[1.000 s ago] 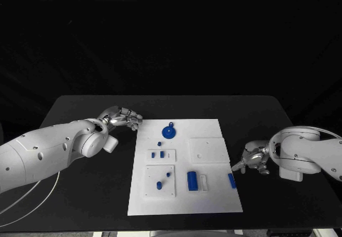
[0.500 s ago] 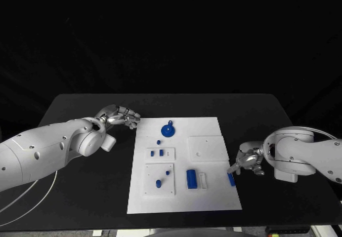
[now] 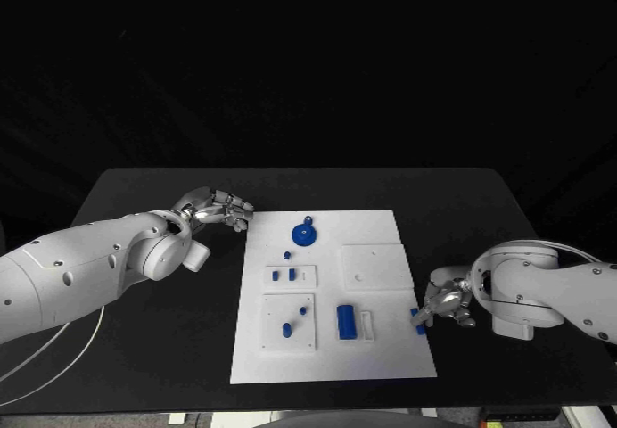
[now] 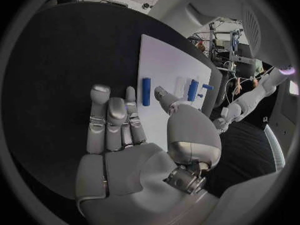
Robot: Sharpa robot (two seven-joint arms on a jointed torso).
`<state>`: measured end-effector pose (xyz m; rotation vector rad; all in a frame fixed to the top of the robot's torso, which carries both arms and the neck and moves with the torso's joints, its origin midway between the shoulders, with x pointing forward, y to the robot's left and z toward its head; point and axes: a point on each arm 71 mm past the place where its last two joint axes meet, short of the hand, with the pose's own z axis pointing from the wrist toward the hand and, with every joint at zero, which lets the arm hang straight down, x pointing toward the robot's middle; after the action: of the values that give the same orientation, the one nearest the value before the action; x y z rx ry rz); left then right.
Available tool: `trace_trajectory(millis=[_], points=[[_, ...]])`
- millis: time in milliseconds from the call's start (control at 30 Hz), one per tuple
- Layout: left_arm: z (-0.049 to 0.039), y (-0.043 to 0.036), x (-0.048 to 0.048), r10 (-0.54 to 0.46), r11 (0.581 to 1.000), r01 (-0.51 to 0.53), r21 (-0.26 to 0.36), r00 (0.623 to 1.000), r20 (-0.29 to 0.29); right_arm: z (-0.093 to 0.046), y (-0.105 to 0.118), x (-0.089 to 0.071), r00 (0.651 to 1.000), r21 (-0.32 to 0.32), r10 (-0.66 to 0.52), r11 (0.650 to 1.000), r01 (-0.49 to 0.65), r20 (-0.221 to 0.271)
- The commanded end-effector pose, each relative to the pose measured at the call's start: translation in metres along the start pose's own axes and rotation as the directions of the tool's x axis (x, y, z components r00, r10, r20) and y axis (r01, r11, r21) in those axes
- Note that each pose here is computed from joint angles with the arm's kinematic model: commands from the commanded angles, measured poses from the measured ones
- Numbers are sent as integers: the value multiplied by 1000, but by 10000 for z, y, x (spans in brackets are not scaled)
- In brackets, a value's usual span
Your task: Assemble the parts on the task board
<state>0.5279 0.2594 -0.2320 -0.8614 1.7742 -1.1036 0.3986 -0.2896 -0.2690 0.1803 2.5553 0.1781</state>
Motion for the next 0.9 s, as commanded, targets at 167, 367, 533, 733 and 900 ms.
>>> trace_trajectory(millis=[167,367,533,733,900], points=[[0,-15,13,-6,1000,6,10,1000,-5,41,14,11,997,4,-74,997,74,37],[-1,-13,9,-6,1000,7,9,1000,-5,61,29,-1,996,2,-69,998,69,62],[-7,-8,3,-7,1000,7,7,1000,-6,77,52,0,995,5,-79,997,79,62],[-12,-5,-3,-7,1000,7,6,1000,-6,103,72,12,992,7,-106,994,106,64],[-16,-1,-8,-7,1000,7,4,1000,-5,140,60,58,993,8,-105,994,105,52]])
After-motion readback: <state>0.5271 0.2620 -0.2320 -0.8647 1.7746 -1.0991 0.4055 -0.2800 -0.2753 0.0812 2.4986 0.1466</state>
